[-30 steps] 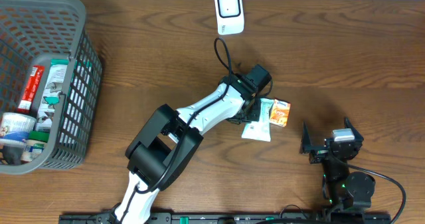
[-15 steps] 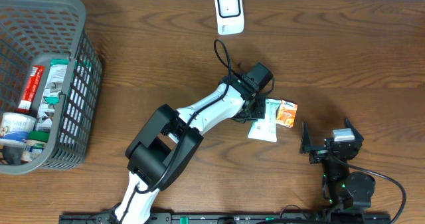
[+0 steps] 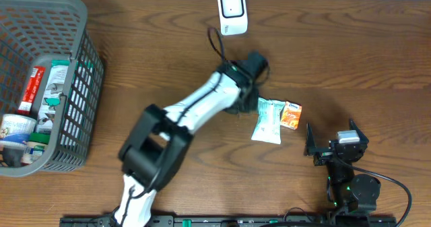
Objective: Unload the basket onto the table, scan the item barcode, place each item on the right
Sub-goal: 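Withdraw the left gripper back over the grey basket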
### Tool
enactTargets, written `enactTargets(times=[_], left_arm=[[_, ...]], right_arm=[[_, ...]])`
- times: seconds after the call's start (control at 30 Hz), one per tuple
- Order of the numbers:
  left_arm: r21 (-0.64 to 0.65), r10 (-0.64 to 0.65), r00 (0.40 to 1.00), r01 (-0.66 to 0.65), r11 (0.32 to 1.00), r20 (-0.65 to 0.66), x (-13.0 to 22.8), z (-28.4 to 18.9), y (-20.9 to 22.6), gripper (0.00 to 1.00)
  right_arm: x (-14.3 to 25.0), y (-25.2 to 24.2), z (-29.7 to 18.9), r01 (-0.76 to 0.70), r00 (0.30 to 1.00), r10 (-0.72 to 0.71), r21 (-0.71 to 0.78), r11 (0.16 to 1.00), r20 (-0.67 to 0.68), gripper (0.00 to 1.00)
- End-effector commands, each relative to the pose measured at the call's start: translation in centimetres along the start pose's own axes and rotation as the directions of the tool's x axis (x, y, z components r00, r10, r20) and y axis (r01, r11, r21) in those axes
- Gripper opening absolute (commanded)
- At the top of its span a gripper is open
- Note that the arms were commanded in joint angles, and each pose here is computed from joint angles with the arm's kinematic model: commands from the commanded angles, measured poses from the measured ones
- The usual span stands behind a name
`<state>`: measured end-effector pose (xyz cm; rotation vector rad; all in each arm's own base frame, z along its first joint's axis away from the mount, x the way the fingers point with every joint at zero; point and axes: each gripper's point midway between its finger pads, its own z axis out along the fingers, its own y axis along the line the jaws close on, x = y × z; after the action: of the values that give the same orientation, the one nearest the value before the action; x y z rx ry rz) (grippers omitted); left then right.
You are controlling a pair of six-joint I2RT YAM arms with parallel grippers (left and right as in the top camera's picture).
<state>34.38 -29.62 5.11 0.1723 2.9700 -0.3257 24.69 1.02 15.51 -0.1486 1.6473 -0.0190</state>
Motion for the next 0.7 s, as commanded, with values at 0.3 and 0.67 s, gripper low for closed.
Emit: enactTargets(times=[0.3, 0.67], left_arm=[[0.030, -0.321, 0.762, 0.369, 0.929, 0.563, -8.0, -26.7, 17.1, 0.15], [0.058, -0.578, 0.381, 0.798, 0.600, 0.722, 1.5, -37.4, 36.3, 0.24]], right_arm=[[0.1, 0.1, 0.0, -0.014, 1.000, 0.014, -0.007, 1.000, -0.002, 0.99], [0.1, 0.1, 0.0, -0.014, 1.000, 0.014, -0.007, 1.000, -0.002, 0.99]])
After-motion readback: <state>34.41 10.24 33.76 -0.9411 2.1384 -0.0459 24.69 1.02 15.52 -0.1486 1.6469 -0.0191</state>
